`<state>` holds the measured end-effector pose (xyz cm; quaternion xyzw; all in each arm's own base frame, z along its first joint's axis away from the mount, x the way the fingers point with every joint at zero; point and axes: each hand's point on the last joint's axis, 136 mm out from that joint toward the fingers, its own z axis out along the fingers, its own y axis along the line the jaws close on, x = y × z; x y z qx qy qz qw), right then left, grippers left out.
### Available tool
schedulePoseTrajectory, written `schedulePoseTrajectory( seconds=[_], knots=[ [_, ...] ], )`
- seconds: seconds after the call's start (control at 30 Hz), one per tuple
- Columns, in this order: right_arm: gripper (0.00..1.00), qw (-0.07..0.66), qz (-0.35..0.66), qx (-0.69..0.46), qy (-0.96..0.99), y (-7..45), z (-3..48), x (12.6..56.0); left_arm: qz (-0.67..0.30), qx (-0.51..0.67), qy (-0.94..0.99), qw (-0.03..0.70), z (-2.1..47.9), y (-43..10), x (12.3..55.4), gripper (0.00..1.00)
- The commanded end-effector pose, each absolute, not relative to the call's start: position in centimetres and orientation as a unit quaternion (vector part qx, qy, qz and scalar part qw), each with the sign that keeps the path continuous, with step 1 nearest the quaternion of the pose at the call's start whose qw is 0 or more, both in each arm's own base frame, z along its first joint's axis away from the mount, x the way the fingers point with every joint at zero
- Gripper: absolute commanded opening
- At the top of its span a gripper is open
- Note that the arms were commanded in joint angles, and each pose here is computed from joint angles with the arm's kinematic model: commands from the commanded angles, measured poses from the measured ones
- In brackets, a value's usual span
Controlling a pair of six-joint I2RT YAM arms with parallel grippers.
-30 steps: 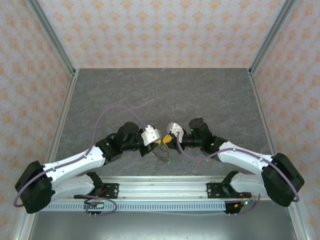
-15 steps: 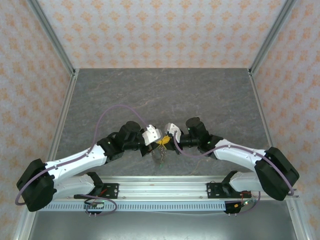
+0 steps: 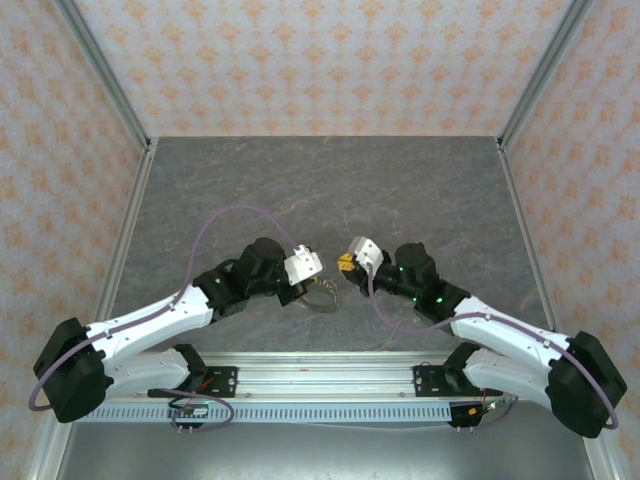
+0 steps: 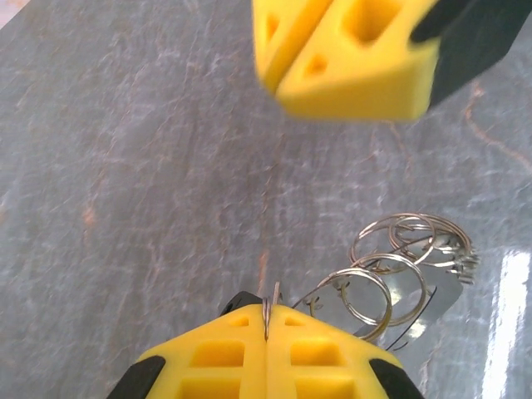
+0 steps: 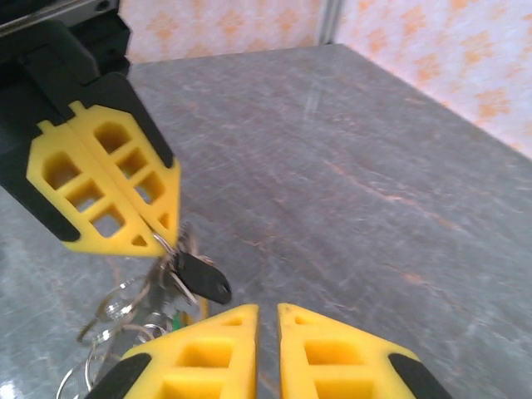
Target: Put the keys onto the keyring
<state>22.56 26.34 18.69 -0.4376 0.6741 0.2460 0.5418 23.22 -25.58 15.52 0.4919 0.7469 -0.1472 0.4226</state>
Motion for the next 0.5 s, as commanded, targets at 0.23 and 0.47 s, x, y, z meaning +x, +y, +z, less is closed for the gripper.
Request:
schedulePoseTrajectory(
  seconds=[0.23, 0.47],
  knots=[
    [0.13, 0.624, 0.165, -0.350, 0.679, 22.6, 20.7, 24.9, -0.030, 0.559, 0.747, 0.359, 16.5, -22.8, 24.3, 0.00],
    [0.14, 0.628, 0.155, -0.337, 0.685, 21.8, 20.5, 24.8, -0.092, 0.557, 0.757, 0.330, 15.3, -26.2, 24.9, 0.00]
  ],
)
